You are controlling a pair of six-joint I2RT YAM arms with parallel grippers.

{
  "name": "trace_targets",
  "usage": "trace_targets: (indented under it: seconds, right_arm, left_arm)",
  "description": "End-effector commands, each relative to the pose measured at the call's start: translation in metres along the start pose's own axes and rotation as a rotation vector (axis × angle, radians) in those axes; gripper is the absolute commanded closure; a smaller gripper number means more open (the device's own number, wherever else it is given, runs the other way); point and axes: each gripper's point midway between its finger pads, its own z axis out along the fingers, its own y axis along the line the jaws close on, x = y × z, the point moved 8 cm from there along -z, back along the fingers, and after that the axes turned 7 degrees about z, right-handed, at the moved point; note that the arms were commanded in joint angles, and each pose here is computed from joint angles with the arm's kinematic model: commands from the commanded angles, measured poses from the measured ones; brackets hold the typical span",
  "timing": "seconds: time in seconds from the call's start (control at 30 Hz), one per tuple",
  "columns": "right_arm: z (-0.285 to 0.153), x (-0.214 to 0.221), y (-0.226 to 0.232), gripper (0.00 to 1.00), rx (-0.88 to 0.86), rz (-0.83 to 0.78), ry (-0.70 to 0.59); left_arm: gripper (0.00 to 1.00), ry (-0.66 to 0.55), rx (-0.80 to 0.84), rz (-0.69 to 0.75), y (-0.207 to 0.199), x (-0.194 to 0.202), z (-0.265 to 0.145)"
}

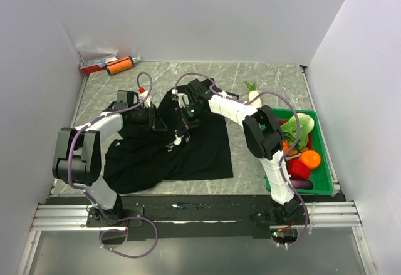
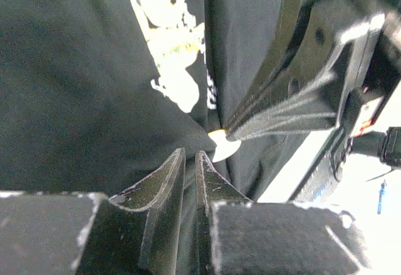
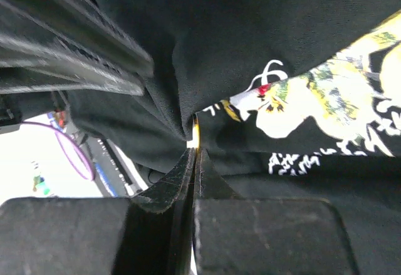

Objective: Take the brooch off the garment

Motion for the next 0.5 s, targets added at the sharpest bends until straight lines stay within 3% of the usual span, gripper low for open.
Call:
trace_targets:
  seconds: [0.0,0.07,0.2,0.47]
  right_arm:
    - [-0.022,-0.005,0.011,1.00,0.075,-0.053,-0.070]
    - [-0.027,-0.004,0.012,1.00,0.105,-0.035,-0.107]
    - [-0.030,-0.007,0.005,1.00,0.133,-0.021,-0.300]
    - [-0.037,-0.028,0.003,1.00,0.219,0.052,-0.453]
  left_arm:
    - [0.81,-0.114,0.042,0.060,-0.004,-0.035,-0.001]
    - [0.77,-0.132,0.057,0.044,-0.003,-0.041,0.003]
    - [0.72,-0.201,0.099,0.069,-0.003,-0.060,0.011]
    - [0.71,-0.156,0.118,0.018,0.011,-0.072,0.055]
